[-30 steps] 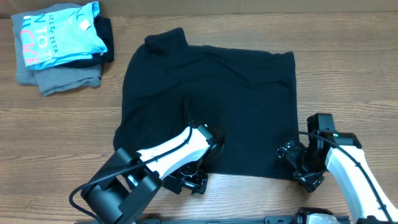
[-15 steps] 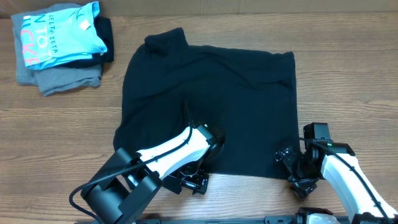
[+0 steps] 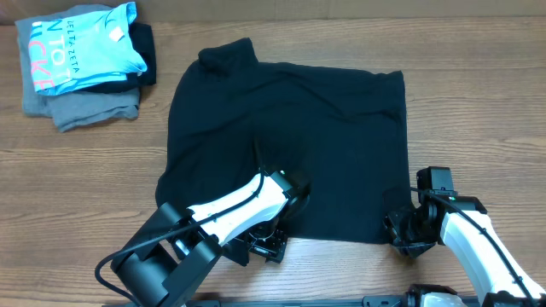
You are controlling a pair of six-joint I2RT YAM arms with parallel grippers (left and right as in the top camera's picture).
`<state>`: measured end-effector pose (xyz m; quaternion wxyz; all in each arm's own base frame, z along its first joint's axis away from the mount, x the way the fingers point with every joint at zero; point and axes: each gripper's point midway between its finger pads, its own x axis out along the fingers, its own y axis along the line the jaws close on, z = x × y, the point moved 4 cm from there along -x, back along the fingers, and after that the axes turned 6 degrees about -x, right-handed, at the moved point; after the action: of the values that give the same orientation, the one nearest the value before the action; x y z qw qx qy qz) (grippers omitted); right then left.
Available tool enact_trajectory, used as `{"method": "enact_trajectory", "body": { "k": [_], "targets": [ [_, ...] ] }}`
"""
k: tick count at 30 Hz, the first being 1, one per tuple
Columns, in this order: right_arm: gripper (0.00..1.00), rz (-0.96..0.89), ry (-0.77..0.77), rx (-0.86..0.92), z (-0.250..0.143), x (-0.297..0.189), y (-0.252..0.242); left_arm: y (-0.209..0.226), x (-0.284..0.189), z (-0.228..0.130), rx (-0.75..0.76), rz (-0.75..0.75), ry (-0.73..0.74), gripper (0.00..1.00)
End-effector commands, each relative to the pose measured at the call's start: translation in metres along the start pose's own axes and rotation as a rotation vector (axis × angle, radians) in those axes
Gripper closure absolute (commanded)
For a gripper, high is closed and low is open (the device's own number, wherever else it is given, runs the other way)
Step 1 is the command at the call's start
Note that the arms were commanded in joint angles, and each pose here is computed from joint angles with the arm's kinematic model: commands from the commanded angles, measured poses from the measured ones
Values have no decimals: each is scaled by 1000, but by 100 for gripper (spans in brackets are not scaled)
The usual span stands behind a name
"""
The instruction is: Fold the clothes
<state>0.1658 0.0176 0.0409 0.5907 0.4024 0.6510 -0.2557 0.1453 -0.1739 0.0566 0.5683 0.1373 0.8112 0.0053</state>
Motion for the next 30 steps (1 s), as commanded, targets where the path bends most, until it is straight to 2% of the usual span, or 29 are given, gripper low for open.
{"method": "enact_trajectory", "body": {
  "k": [1,6,9,10,11,14,16,18,23,30],
  "targets": [
    [59,11,-11,3,1,-1,0,-3,3,-6,2,-53,21,21],
    [59,14,-14,-1,1,-1,1,1,14,-11,-11,-45,44,25],
    [59,16,-15,-1,2,-1,1,1,19,-10,-12,-49,38,35],
    [61,16,-15,-1,2,-1,1,1,20,-10,-11,-51,36,39],
    [67,16,-15,-1,2,-1,1,0,21,-9,-10,-53,32,43],
    [78,16,-15,-1,2,-1,1,1,21,-8,-10,-46,26,59],
    [89,17,-15,-1,2,-1,1,2,21,-8,-10,-39,25,76],
    [96,19,-17,-1,2,-1,2,3,21,-9,-11,-35,30,94],
    [96,33,-29,-1,5,-1,5,11,20,-20,-22,8,81,96],
    [96,44,-84,13,15,-11,14,43,-2,-36,-155,217,110,96]
  ]
}}
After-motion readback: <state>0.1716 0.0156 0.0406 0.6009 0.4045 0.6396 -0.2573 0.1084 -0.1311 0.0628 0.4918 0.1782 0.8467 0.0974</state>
